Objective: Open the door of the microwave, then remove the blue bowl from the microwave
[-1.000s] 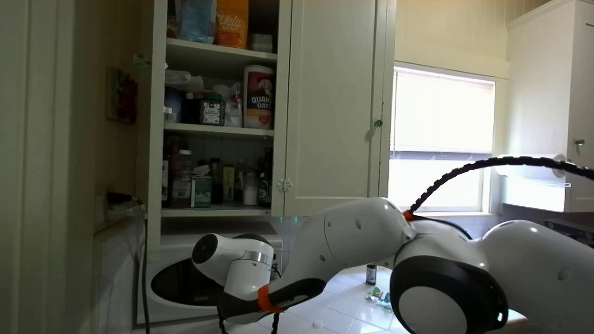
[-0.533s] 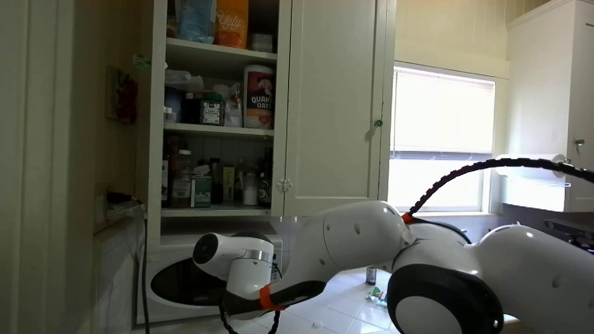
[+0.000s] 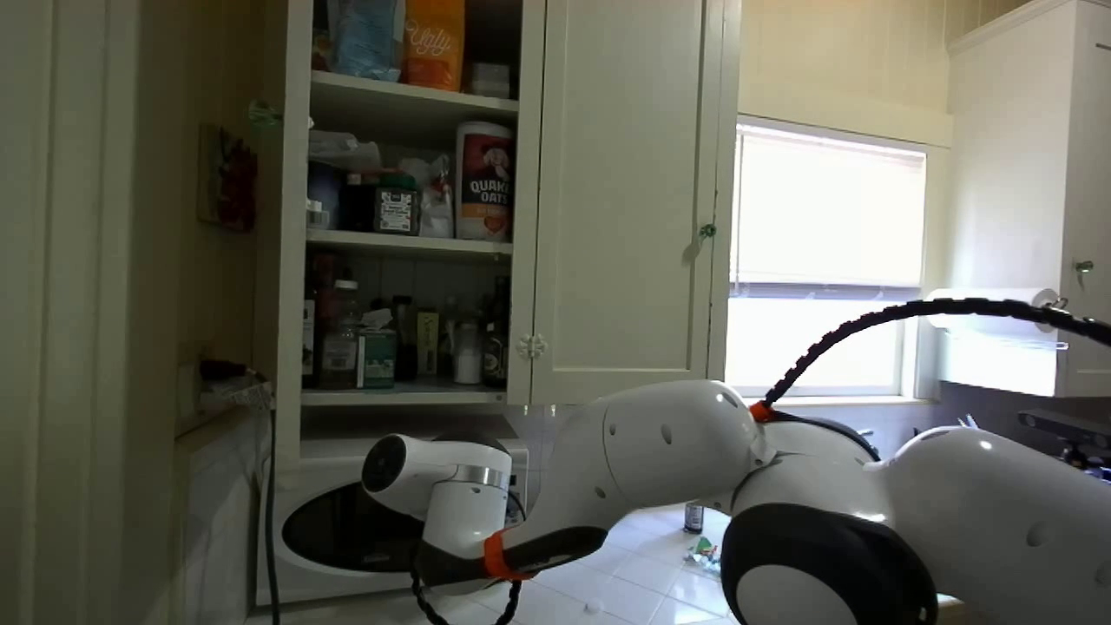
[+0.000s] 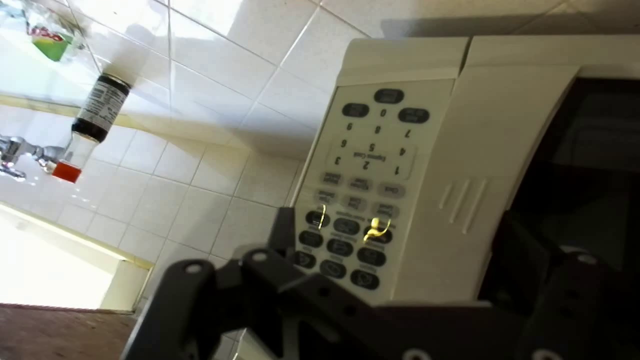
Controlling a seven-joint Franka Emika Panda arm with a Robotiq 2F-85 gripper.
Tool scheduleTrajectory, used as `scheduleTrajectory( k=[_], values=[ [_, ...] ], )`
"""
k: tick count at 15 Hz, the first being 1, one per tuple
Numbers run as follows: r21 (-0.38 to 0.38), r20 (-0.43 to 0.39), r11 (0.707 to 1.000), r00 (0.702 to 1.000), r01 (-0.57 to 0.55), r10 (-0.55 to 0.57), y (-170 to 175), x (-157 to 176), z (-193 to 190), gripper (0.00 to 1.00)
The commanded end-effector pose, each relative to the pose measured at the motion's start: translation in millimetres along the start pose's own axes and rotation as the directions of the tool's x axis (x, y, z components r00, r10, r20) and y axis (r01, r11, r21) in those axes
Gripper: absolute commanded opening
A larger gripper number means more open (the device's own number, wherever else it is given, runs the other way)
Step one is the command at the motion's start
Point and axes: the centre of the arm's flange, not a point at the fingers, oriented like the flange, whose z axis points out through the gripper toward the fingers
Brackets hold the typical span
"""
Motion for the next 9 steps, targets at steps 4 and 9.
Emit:
scheduleTrajectory(
  k=[4, 9],
  values=[
    [-0.123, 0.094, 0.98, 0.981, -0.156, 0.168, 24.7, -10.2, -3.8, 1.0],
    [-0.142, 0.145, 0.97, 0.966, -0.196, 0.216, 56.7, -21.9, -5.1, 1.0]
  ],
)
